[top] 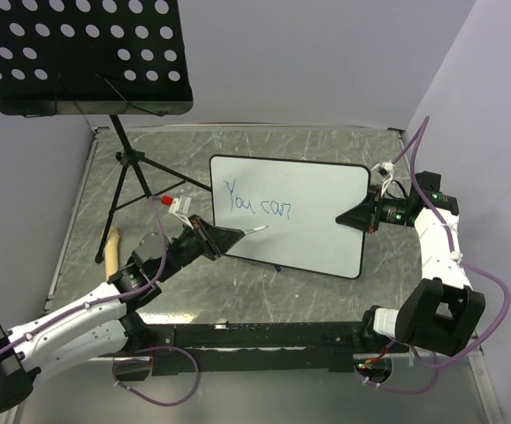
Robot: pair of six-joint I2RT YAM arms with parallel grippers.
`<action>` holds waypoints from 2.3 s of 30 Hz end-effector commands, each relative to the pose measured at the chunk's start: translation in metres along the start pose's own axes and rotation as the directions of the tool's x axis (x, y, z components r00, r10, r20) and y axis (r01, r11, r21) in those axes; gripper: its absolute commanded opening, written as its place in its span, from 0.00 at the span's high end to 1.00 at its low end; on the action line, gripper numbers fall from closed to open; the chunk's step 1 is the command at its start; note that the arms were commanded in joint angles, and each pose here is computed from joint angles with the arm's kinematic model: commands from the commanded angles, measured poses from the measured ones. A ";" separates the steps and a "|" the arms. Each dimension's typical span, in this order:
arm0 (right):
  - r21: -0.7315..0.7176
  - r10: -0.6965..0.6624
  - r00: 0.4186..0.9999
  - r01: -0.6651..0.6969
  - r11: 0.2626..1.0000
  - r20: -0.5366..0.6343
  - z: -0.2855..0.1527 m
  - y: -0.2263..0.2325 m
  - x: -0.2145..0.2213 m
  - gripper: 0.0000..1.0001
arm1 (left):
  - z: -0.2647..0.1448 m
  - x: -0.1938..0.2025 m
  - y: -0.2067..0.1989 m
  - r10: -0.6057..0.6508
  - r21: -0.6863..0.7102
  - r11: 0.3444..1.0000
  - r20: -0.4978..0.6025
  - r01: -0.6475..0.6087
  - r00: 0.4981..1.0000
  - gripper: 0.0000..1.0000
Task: Write a sentence on the whiteboard
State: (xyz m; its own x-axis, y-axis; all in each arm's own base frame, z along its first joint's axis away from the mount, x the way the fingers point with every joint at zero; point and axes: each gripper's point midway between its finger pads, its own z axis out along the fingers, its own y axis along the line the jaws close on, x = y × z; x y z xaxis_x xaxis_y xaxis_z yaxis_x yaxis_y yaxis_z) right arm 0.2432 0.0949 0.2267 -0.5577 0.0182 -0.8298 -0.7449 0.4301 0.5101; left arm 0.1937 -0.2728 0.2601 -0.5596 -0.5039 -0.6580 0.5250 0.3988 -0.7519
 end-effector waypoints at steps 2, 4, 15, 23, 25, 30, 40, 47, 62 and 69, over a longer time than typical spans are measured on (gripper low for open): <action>-0.187 -0.072 0.981 0.107 0.977 0.182 -0.001 0.038 -0.039 1.00 | -0.004 -0.003 -0.002 0.015 0.005 1.000 0.018 -0.015 1.000 0.99; -0.195 -0.048 0.982 0.083 0.977 0.181 -0.001 0.038 -0.037 1.00 | -0.006 -0.001 0.000 0.019 0.001 1.000 0.019 -0.019 1.000 0.99; -0.167 0.037 0.990 -0.013 0.986 0.137 0.005 0.028 -0.022 1.00 | -0.009 0.006 0.034 0.005 -0.090 0.996 0.075 0.002 0.997 0.99; -0.188 0.009 0.990 0.017 0.982 0.138 0.008 0.032 -0.023 1.00 | 0.007 0.006 0.038 0.011 -0.090 0.996 0.088 -0.003 0.996 0.99; -0.188 -0.029 0.989 0.056 0.981 0.143 0.008 0.033 -0.026 1.00 | 0.011 0.006 0.043 0.020 -0.108 0.994 0.091 -0.011 0.996 0.99; -0.200 -0.025 0.990 0.053 0.978 0.139 0.009 0.035 -0.025 1.00 | 0.015 -0.006 0.049 0.042 -0.150 0.988 0.148 -0.019 0.988 0.99; -0.203 -0.024 0.991 0.052 0.978 0.135 0.010 0.035 -0.025 1.00 | 0.041 -0.011 0.043 0.073 -0.140 0.989 0.150 -0.052 0.986 0.99; -0.206 -0.023 0.991 0.050 0.977 0.134 0.010 0.035 -0.025 1.00 | 0.043 -0.007 0.048 0.082 -0.164 0.985 0.122 -0.061 0.989 0.99; -0.203 -0.028 0.991 0.055 0.978 0.134 0.010 0.035 -0.025 1.00 | 0.053 0.001 0.063 0.085 -0.217 0.974 0.098 -0.062 0.992 0.99; -0.206 -0.025 0.991 0.052 0.977 0.133 0.011 0.035 -0.025 1.00 | 0.059 0.006 0.068 0.089 -0.231 0.971 0.081 -0.068 0.993 0.99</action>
State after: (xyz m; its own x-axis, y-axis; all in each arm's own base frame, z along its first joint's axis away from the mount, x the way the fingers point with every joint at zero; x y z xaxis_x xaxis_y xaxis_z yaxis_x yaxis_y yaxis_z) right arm 0.2541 0.1053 0.2092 -0.5963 0.1369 -0.7910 -0.6768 0.4441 0.5871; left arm 0.2556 -0.2866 0.1821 -0.5030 -0.4954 -0.7082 0.3661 0.6201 -0.6939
